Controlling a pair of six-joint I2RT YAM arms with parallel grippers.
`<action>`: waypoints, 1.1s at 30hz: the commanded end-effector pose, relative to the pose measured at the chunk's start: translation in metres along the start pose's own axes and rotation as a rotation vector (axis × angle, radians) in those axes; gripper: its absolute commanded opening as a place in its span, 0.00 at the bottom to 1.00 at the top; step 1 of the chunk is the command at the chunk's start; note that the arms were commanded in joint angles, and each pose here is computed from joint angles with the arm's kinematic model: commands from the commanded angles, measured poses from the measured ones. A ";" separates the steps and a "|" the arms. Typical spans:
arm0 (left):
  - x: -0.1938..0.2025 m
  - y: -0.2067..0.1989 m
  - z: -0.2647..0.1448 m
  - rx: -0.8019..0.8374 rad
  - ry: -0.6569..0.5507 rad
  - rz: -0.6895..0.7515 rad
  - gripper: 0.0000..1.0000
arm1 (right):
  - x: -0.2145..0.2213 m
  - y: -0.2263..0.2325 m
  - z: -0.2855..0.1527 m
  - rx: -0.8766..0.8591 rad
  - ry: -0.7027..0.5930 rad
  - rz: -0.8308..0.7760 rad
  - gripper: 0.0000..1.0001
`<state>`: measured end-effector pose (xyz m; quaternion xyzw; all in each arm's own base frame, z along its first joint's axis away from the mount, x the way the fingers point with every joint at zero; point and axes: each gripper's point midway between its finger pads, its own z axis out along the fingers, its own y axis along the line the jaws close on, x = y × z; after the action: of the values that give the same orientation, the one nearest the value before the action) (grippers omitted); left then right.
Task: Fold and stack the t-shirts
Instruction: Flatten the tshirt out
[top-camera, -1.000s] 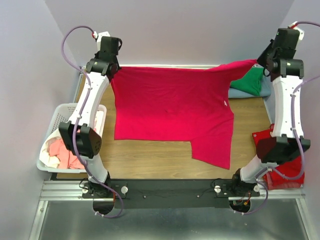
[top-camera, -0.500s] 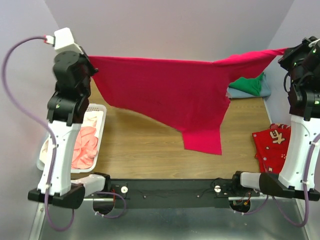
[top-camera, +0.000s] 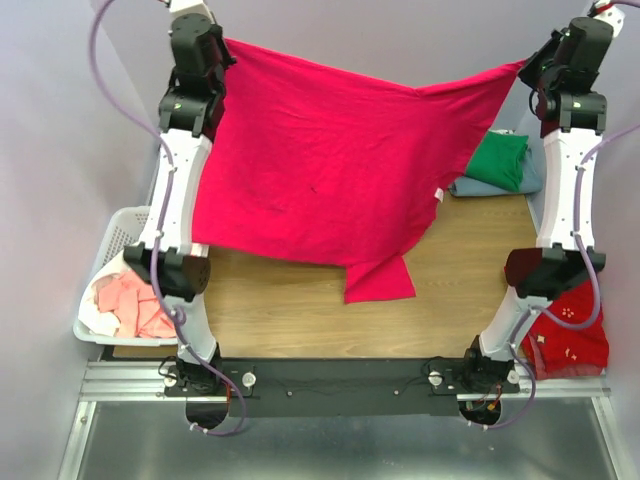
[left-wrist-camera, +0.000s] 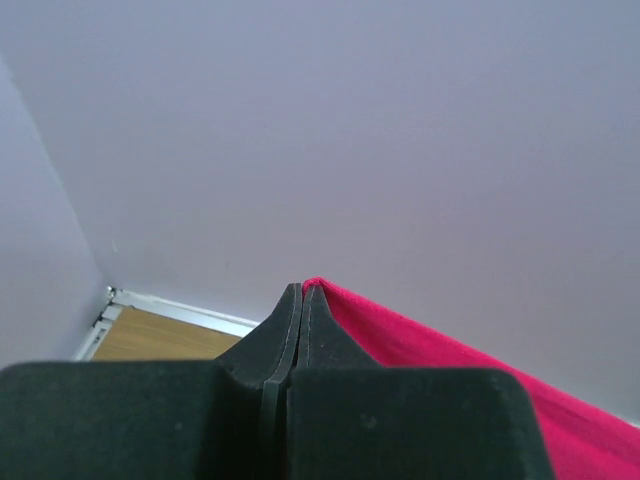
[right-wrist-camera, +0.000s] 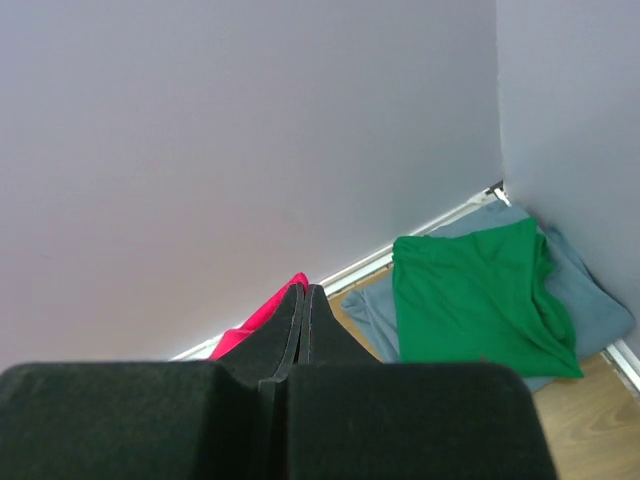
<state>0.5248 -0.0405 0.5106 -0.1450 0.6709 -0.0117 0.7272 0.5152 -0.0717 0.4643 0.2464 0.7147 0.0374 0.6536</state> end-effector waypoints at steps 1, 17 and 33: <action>-0.025 -0.001 0.015 0.030 -0.077 -0.030 0.00 | -0.046 0.016 0.001 -0.049 -0.136 0.037 0.01; -0.062 0.031 -0.063 0.052 -0.099 -0.006 0.00 | -0.081 0.022 -0.105 -0.129 -0.206 -0.025 0.01; -0.125 0.073 -0.238 0.104 -0.302 -0.028 0.00 | -0.138 -0.007 -0.294 -0.113 -0.489 -0.085 0.01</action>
<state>0.3020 0.0003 0.5716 -0.1205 0.5936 -0.0460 0.7944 0.2557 -0.0417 0.6079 0.1687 0.5750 0.0259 0.8002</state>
